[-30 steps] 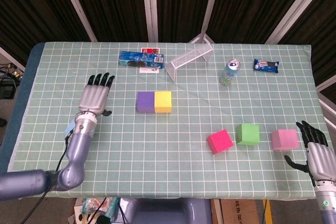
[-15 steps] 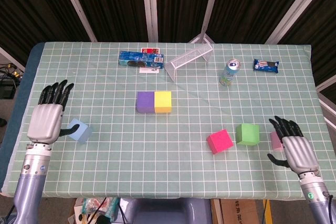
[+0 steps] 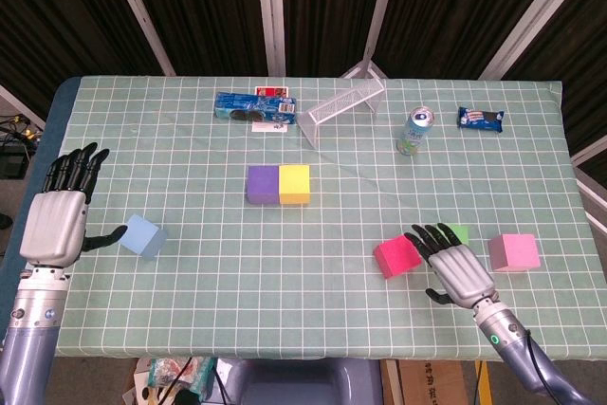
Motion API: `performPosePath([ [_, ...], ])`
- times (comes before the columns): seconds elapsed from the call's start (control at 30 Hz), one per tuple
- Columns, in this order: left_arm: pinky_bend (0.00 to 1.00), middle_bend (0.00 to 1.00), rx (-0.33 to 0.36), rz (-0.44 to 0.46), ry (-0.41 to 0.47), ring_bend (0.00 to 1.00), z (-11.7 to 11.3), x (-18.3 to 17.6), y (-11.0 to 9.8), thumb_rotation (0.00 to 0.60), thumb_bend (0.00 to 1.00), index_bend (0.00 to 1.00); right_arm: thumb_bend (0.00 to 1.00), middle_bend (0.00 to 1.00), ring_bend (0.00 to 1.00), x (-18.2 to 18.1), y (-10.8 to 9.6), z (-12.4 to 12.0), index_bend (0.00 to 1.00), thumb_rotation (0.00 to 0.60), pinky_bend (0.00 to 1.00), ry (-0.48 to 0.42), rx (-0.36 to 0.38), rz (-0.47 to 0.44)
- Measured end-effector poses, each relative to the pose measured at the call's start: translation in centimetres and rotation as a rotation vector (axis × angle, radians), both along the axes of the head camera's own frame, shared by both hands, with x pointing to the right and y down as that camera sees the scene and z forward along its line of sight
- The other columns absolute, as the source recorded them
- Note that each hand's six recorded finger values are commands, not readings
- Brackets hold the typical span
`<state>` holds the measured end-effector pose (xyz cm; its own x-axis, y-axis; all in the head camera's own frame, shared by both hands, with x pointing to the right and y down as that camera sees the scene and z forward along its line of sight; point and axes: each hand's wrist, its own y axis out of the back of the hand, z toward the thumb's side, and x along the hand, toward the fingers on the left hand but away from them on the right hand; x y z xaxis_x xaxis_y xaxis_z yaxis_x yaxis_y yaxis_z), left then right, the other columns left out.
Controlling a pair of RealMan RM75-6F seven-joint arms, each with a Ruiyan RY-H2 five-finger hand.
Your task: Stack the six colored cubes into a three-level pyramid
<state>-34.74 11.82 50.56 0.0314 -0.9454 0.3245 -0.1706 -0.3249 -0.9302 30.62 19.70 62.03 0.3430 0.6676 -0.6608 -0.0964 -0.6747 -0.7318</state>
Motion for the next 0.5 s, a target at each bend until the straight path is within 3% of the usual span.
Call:
performPosePath([
  [0.5, 0.04, 0.0, -0.004, 0.0, -0.003, 0.0, 0.6, 0.2, -0.2, 0.6, 0.05, 0.0, 0.25, 0.01, 0.0, -2.1, -1.3, 2.5, 0.0, 0.6, 0.0, -0.007, -0.019, -0.034],
])
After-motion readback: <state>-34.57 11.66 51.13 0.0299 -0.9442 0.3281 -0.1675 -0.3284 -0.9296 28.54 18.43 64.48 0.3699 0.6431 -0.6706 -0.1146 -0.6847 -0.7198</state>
